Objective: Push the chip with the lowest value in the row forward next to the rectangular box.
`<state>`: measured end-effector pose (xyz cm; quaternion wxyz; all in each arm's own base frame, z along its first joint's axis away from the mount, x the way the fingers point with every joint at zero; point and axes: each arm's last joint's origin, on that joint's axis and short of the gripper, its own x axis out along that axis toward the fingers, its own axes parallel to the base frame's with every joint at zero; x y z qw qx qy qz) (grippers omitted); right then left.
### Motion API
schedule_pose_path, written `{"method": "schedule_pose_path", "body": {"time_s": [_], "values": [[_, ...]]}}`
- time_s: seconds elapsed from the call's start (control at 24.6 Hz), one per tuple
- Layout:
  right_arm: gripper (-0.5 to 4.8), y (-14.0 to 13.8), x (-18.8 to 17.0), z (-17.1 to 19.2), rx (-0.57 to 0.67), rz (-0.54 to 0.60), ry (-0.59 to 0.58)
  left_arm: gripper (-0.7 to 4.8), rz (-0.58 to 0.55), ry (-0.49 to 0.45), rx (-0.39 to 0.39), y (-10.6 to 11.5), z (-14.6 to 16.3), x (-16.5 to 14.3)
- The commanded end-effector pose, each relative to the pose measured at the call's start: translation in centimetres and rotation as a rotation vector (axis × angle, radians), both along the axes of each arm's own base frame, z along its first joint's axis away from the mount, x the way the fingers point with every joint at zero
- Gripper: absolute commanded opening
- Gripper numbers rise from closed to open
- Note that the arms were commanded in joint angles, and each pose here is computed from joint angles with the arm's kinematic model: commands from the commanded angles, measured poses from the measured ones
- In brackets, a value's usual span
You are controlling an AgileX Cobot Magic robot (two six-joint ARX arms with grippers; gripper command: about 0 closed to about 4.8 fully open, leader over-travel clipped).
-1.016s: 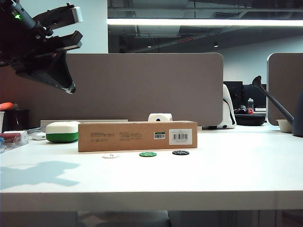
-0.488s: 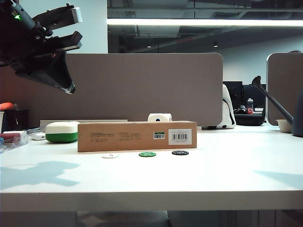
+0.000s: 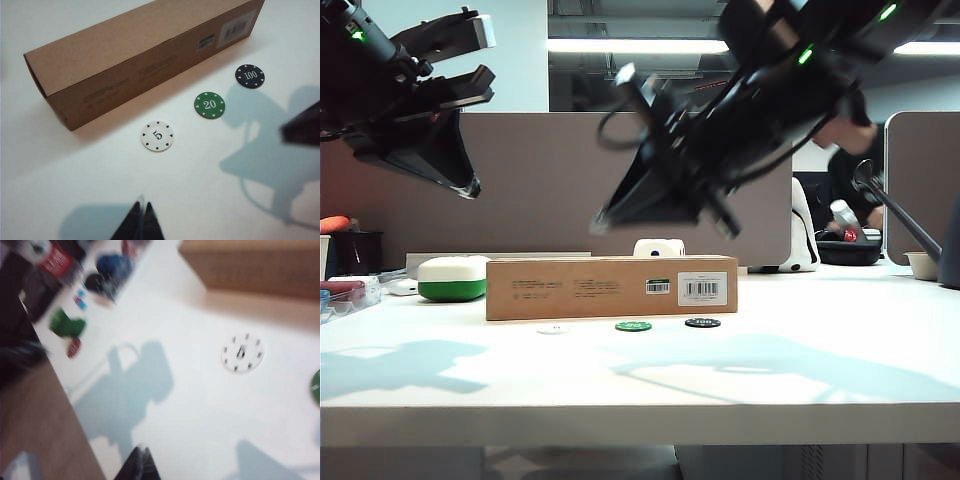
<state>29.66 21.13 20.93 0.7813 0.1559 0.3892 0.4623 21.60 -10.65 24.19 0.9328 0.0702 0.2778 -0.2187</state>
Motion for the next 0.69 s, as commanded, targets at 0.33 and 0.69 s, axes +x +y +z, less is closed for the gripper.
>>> {"method": "schedule_pose_path", "body": {"time_s": [0.33,0.69], "values": [[-0.03,6.0,3.4,-5.7,-0.175,-0.049,-0.033,-0.05,-0.007,-0.02,-0.003,-0.1,0.4,0.0],[-0.03,7.1,4.8,-6.1,-0.268,-0.092,-0.082,-0.05,-0.007,-0.021,-0.004,-0.1,0.4,0.0]]}}
